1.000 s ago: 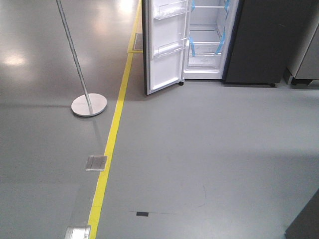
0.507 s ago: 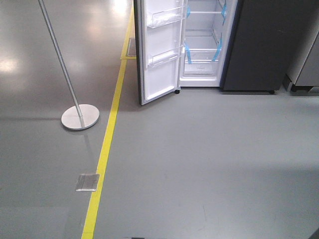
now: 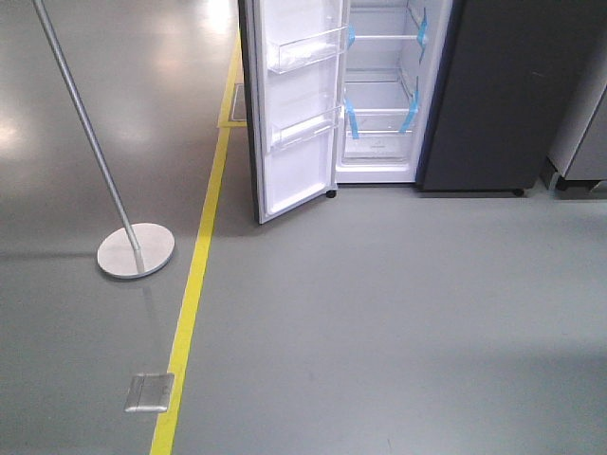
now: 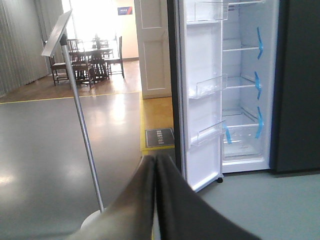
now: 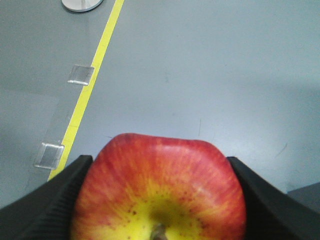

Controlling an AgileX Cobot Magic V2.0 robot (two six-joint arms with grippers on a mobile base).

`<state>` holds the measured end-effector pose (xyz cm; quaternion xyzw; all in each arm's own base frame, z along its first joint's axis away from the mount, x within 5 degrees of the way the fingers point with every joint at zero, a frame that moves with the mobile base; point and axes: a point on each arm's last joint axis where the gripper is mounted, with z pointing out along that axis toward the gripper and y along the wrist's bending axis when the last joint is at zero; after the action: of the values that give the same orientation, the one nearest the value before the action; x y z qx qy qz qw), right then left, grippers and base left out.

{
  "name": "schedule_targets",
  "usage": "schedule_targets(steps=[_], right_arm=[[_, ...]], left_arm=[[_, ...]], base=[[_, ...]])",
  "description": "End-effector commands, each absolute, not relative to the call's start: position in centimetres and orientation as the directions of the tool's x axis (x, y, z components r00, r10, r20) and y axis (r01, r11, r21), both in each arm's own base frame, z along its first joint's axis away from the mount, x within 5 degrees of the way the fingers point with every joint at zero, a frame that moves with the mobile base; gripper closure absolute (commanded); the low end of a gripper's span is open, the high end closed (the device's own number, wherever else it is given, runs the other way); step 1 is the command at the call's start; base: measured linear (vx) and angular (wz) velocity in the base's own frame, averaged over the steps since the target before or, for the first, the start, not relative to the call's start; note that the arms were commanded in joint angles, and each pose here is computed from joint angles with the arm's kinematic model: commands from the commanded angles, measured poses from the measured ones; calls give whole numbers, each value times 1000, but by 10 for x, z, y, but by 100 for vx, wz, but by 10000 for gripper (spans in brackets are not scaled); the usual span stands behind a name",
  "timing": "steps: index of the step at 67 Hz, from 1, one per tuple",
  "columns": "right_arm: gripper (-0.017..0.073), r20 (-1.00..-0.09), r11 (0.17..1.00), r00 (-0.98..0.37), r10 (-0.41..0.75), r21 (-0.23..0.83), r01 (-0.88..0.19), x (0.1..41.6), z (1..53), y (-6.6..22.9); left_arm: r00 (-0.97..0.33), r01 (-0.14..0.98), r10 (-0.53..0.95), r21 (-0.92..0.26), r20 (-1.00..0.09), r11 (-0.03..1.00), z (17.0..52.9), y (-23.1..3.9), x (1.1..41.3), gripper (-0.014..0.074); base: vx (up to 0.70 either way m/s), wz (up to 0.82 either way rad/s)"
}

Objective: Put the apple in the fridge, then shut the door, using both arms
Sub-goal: 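Approach the open fridge door bins, keeping the apple held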

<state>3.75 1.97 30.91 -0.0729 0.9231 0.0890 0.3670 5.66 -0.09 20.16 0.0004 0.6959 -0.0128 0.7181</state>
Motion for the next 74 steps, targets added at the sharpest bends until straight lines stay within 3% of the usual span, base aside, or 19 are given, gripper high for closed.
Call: schedule_targets(steps=[1,74], right_arm=[[447,-743,974,-667,-54,109,-200,42,320,20],[447,-743,974,-667,-54,109,-200,42,320,20]], left_arm=[[132,34,-20,-16,-991,999,215,-2,54,600],[132,34,-20,-16,-991,999,215,-2,54,600]], base=[[27,-3],[24,2]])
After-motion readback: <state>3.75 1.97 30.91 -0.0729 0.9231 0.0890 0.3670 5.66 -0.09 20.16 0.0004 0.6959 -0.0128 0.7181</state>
